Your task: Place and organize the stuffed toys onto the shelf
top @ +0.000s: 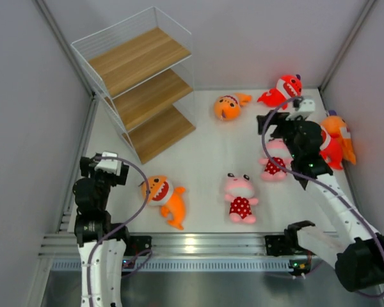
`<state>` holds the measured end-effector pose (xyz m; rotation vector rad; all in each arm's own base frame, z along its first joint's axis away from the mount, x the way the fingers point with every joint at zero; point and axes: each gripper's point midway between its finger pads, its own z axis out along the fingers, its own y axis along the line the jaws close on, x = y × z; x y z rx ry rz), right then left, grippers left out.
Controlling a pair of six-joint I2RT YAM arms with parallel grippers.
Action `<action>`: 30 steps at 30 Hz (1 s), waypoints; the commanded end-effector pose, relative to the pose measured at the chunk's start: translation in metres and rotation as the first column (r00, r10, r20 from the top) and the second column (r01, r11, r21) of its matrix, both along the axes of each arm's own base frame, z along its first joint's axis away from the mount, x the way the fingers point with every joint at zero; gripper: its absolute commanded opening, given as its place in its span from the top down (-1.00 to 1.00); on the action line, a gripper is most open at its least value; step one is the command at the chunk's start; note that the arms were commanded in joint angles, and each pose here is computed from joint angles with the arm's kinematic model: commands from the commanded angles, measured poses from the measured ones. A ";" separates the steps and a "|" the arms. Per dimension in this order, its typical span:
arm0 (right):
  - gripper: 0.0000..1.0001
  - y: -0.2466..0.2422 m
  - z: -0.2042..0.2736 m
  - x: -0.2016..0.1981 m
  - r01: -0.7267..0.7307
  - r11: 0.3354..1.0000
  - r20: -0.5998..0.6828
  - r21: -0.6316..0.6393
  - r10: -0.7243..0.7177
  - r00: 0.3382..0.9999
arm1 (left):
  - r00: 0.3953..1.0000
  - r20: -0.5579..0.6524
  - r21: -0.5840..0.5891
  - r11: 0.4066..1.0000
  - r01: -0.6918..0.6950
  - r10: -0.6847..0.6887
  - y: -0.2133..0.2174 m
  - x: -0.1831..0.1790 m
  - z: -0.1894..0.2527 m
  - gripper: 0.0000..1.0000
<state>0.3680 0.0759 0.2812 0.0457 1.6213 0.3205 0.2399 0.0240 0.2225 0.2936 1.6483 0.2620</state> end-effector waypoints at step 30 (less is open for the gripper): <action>-0.10 0.346 -0.234 -0.227 -0.565 0.805 -0.573 0.179 0.552 0.606 | 0.940 -0.154 0.069 0.953 -0.296 0.304 0.046 -0.068 -0.031 -0.98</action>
